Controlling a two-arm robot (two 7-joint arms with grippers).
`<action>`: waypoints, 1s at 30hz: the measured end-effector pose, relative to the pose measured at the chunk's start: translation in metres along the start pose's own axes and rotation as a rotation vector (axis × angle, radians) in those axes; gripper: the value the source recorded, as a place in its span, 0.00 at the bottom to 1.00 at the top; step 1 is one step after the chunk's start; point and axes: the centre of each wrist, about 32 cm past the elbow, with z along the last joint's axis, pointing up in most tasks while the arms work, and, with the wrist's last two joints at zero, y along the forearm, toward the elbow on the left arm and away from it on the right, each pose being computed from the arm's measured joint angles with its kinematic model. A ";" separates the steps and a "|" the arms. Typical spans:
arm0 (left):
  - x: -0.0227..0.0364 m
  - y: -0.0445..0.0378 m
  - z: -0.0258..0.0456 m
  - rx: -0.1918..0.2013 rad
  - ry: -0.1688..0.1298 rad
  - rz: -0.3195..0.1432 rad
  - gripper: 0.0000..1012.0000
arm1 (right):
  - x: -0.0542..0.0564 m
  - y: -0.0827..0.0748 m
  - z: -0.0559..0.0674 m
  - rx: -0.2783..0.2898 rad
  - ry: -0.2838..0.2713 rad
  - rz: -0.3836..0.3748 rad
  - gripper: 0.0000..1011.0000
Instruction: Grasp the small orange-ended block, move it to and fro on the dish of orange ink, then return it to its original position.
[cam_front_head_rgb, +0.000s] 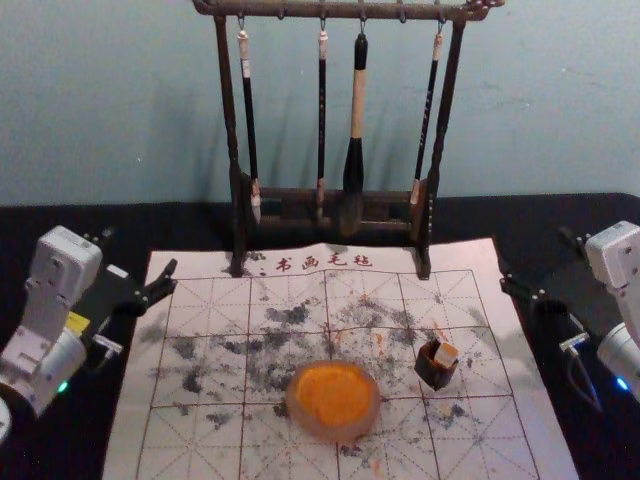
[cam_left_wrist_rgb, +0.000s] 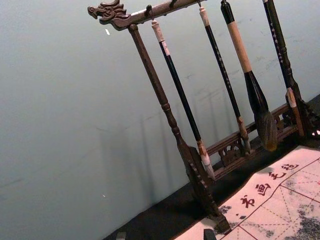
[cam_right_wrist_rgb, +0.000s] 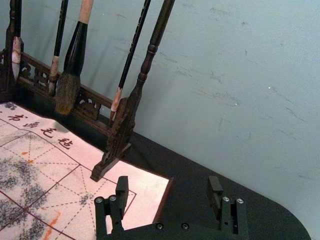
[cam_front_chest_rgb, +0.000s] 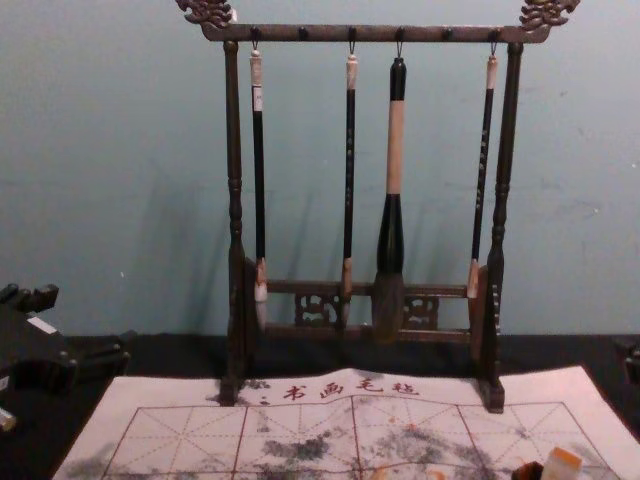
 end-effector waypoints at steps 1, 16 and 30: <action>0.0000 0.0000 0.0000 0.000 0.000 0.000 0.99 | 0.000 0.000 0.000 0.000 0.000 0.000 0.99; 0.0000 0.0000 0.0000 0.000 0.000 0.000 0.99 | 0.000 0.000 0.000 0.001 0.000 0.000 0.99; 0.0000 0.0000 0.0000 0.000 0.000 0.000 0.99 | 0.000 0.000 0.000 0.001 0.000 0.000 0.99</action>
